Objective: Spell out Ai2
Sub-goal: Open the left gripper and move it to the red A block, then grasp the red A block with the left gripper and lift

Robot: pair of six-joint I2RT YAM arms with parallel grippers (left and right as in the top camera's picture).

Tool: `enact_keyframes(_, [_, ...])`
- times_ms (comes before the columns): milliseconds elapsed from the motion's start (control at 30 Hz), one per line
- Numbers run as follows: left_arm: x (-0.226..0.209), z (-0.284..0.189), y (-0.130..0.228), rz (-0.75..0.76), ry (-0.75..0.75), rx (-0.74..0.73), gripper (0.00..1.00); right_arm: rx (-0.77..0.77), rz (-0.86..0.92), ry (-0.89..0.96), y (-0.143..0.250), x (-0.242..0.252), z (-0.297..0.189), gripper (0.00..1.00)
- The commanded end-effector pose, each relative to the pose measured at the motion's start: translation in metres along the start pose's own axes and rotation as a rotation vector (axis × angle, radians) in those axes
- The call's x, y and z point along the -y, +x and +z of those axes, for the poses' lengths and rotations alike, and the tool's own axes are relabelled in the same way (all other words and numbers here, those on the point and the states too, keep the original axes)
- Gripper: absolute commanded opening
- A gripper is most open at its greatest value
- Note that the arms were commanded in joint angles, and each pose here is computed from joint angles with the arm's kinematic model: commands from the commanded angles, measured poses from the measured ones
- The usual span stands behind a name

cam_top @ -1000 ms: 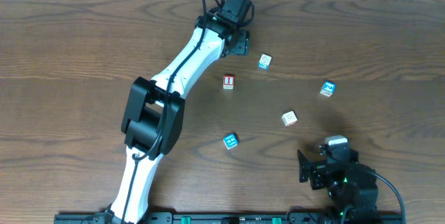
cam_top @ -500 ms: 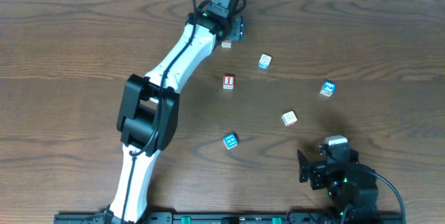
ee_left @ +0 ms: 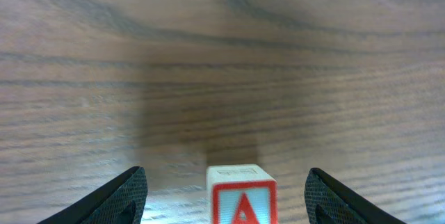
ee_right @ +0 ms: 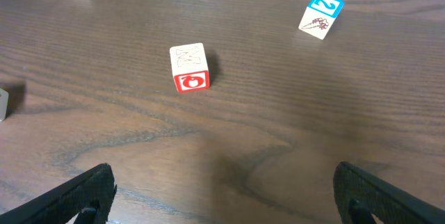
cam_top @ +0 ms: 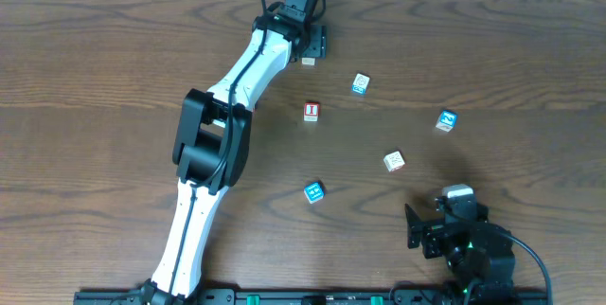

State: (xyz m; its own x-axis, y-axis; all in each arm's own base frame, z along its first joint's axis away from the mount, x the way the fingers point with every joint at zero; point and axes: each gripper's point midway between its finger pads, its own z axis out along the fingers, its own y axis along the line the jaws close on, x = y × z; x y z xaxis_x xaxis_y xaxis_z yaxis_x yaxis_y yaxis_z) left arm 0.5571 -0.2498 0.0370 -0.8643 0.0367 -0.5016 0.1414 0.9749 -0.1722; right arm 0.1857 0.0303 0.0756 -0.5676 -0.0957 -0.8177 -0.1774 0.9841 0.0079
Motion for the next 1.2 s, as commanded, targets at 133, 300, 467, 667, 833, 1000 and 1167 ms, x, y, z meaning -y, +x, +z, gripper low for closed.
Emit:
enact_keyframes(133, [0.015,-0.001,0.002,0.02,0.02,-0.006,0.74,-0.002,0.003,0.0,0.002,0.0,0.002,0.99])
enact_keyframes(300, [0.008,-0.001,0.008,0.043,-0.039,-0.021,0.74,-0.002,0.003,0.0,0.002,0.0,0.002,0.99])
enact_keyframes(467, [0.005,0.002,0.014,0.048,-0.059,-0.034,0.74,-0.002,0.003,0.0,0.002,0.0,0.002,0.99])
enact_keyframes(667, [0.004,0.008,0.018,0.037,-0.061,-0.042,0.7,-0.002,0.003,0.0,0.002,0.0,0.002,0.99])
enact_keyframes(833, [0.007,0.013,0.024,0.032,-0.058,-0.054,0.64,-0.002,0.003,0.0,0.002,0.0,0.002,0.99])
enact_keyframes(1000, [0.009,0.014,0.026,0.031,-0.055,-0.06,0.6,-0.002,0.003,0.0,0.002,0.0,0.002,0.99])
enact_keyframes(1167, [0.009,0.014,0.026,0.031,-0.055,-0.061,0.55,-0.002,0.003,0.0,0.002,0.0,0.002,0.99])
